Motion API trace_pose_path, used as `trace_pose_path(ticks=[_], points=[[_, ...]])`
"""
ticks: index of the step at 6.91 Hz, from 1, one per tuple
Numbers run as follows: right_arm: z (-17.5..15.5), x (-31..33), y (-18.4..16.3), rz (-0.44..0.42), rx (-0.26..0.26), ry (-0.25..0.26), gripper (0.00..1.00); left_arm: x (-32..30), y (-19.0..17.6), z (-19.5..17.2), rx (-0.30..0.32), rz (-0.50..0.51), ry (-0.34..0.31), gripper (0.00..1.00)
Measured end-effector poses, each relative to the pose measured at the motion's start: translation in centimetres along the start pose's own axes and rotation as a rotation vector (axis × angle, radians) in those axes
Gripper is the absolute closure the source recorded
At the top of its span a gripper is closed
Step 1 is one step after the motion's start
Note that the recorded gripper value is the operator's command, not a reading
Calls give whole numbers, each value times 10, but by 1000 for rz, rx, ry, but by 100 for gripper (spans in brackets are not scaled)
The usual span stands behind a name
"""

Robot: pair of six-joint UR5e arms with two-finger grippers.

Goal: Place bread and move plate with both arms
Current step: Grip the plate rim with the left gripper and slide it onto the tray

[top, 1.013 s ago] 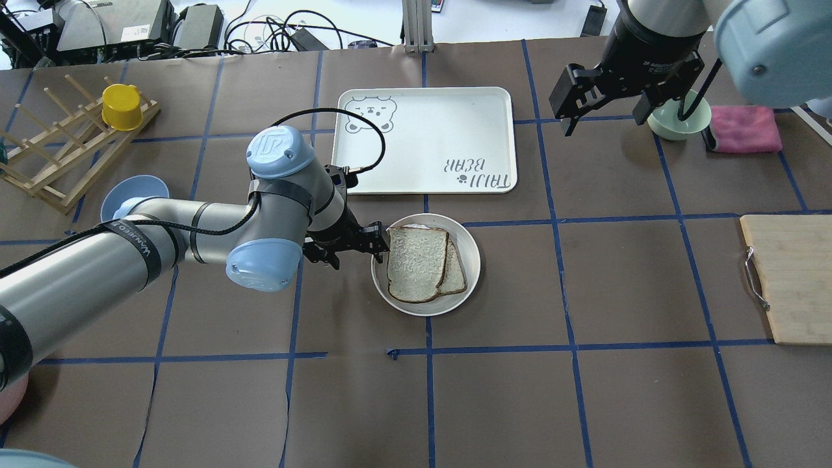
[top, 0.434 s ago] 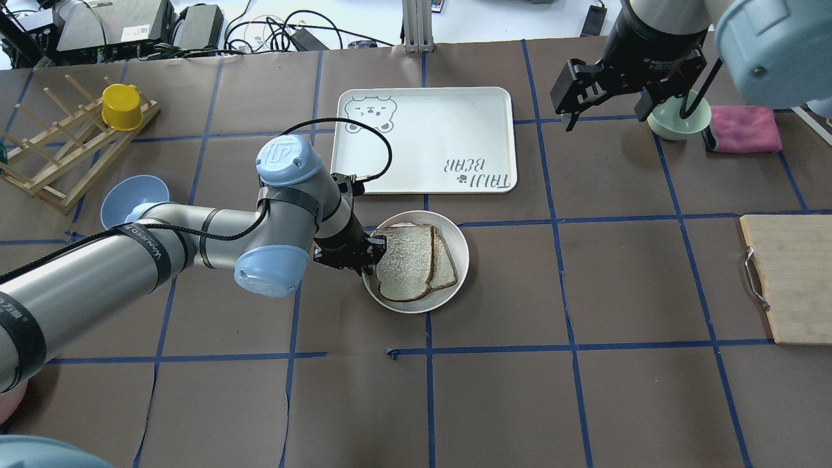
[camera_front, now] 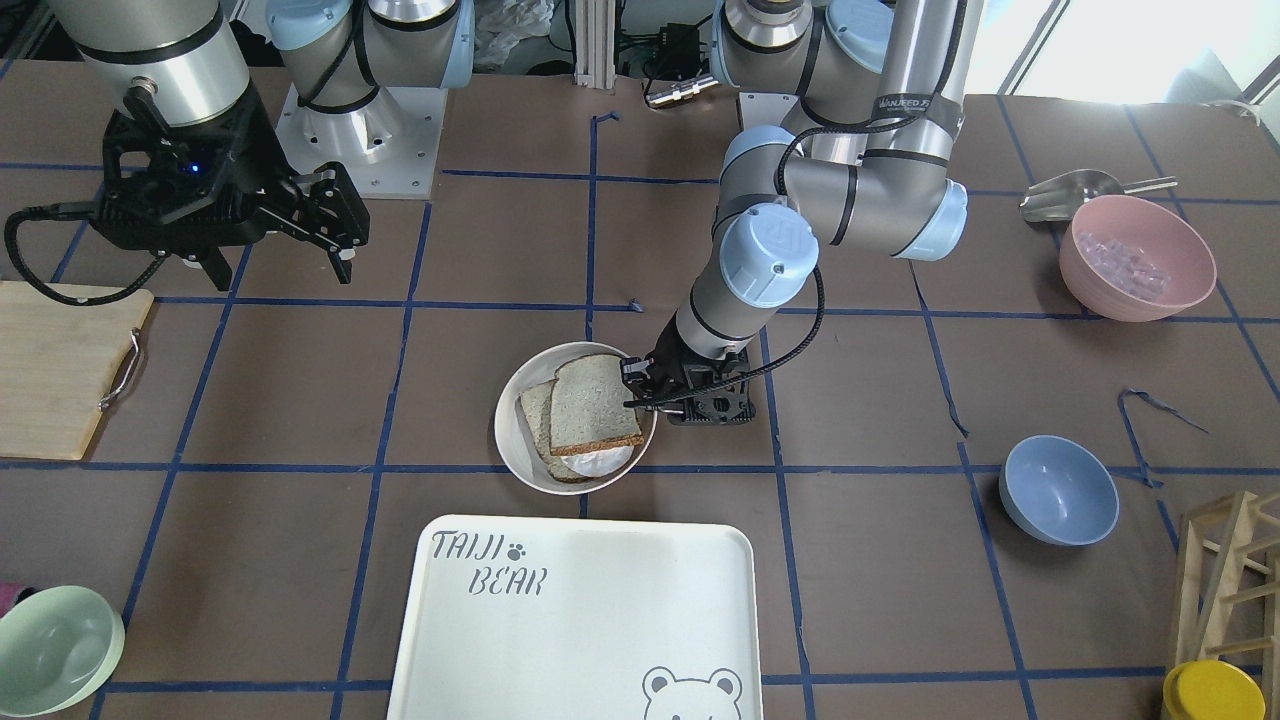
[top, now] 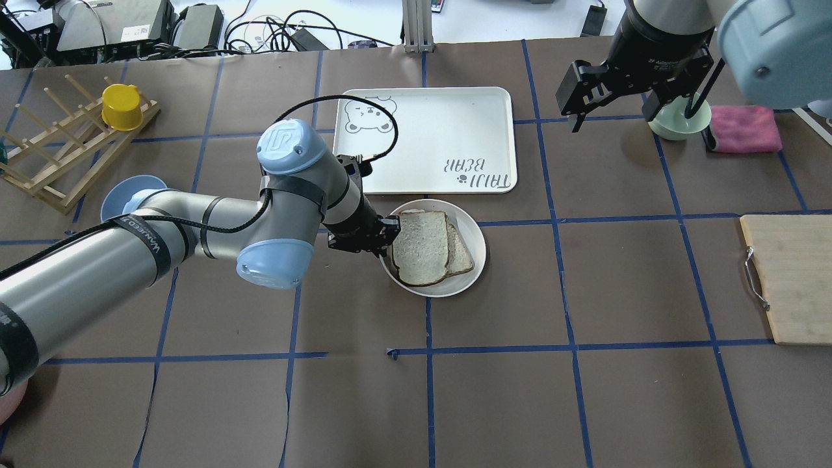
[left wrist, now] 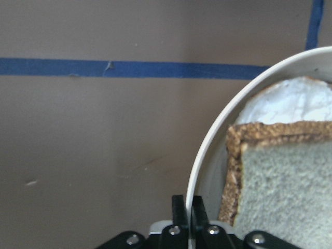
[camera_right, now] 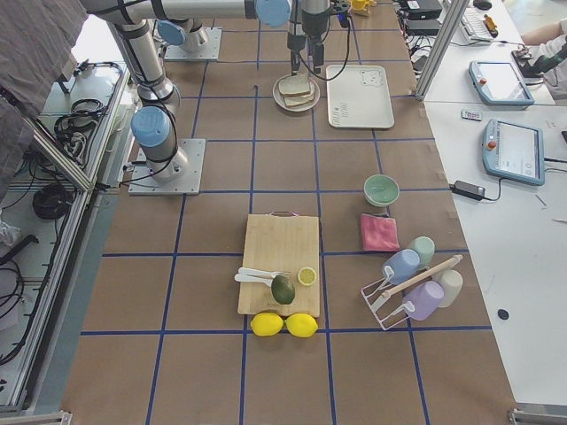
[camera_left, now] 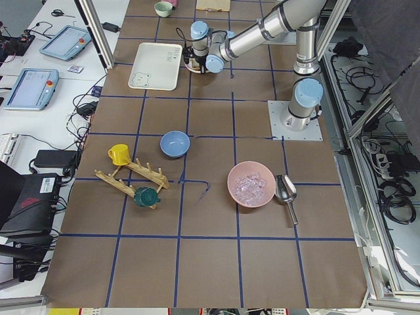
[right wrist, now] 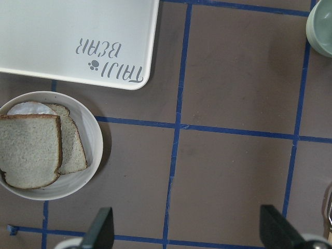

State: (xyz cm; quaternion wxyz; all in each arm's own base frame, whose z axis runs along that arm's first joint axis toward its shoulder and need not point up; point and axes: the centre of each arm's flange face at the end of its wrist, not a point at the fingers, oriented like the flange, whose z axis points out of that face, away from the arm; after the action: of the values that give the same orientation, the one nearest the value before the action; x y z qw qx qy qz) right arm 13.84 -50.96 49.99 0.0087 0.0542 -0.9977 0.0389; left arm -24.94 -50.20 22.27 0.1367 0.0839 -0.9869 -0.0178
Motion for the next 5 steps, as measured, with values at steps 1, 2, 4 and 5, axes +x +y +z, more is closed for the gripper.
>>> trace_pose_path(ticks=[1,2,4,5], points=[[0,0,0,1,-3,1,0,-2,-23,-19,24,-76,60,100],[1,0,1,1,-5,1,0,-3,-52,-35,49,-127,105,100],[1,0,1,0,-9,0,0,4,-115,-37,86,-160,138,100],[2,0,1,0,-10,0,0,7,-149,-23,95,-159,138,100]])
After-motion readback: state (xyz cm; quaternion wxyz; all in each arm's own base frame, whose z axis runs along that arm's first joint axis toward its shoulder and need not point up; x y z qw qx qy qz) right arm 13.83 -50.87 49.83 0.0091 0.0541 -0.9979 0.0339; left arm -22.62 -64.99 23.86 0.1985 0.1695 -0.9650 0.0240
